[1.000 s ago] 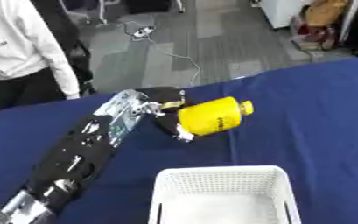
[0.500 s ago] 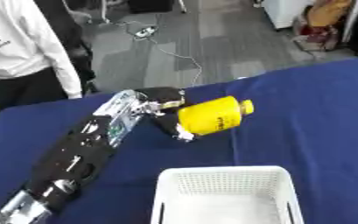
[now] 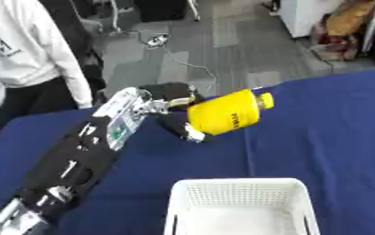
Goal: Pick up objects on the table and place them in the box.
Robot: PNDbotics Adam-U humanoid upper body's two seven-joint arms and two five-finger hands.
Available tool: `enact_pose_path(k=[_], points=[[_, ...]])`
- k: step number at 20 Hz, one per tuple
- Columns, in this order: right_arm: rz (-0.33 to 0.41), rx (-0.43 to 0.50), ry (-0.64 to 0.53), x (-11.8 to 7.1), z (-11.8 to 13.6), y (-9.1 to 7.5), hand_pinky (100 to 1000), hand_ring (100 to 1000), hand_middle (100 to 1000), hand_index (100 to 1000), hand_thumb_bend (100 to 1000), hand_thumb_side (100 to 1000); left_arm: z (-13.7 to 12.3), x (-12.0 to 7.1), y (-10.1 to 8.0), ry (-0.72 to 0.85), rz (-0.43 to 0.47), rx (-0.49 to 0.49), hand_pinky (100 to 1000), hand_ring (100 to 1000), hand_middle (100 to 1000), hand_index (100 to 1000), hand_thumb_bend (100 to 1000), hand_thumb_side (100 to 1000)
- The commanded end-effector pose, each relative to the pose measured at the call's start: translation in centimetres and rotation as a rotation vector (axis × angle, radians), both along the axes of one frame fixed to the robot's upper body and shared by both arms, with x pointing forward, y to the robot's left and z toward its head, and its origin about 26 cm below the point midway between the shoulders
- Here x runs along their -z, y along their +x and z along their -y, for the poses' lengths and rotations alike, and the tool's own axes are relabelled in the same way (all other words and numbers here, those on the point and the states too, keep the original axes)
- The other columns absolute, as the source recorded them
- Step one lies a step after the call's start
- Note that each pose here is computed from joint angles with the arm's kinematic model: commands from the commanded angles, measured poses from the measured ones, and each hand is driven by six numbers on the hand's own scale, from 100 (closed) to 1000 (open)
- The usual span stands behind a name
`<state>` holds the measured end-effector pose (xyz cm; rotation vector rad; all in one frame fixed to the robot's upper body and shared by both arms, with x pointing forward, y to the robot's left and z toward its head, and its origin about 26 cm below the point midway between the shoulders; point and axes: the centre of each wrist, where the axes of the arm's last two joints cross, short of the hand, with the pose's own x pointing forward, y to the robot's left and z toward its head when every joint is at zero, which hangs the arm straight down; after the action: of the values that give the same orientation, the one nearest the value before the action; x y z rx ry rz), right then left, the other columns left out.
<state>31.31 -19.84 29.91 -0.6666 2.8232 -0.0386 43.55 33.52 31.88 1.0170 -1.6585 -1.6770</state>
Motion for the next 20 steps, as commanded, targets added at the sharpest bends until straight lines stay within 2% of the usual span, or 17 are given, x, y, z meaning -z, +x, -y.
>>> enact_pose_path(k=[1,4,5,6,11,16,20], points=[[0.016,0.022,-0.012,-0.4,0.6,-0.2,300,399,486,655,100,987,-0.3,-2.3,-1.5,0.018,0.058,0.031,100,100,100,233,151,764],[0.011,0.035,-0.017,-0.2,0.8,-0.2,299,399,485,653,100,988,0.5,-2.6,-2.4,0.038,0.063,0.085,100,100,100,233,151,765],[0.009,0.04,-0.018,-0.2,0.9,-0.2,297,398,485,652,100,992,0.7,-2.7,-2.7,0.047,0.062,0.102,100,100,100,233,178,790],[0.008,0.045,-0.018,-0.1,1.0,-0.2,297,398,485,652,100,988,1.0,-2.7,-3.0,0.055,0.062,0.119,100,100,100,233,151,766],[0.004,0.069,-0.005,-0.1,1.5,-0.2,294,397,483,650,100,992,2.2,-2.3,-4.6,0.035,0.049,0.207,100,100,100,237,147,764],[0.007,0.086,-0.001,-0.1,1.7,-0.2,292,396,482,648,100,994,3.0,-1.3,-6.3,-0.051,-0.012,0.303,100,100,100,244,145,761],[0.004,0.099,-0.009,0.0,1.8,-0.2,292,395,482,648,100,994,3.9,-1.4,-8.1,-0.057,-0.044,0.373,100,100,100,244,145,762]])
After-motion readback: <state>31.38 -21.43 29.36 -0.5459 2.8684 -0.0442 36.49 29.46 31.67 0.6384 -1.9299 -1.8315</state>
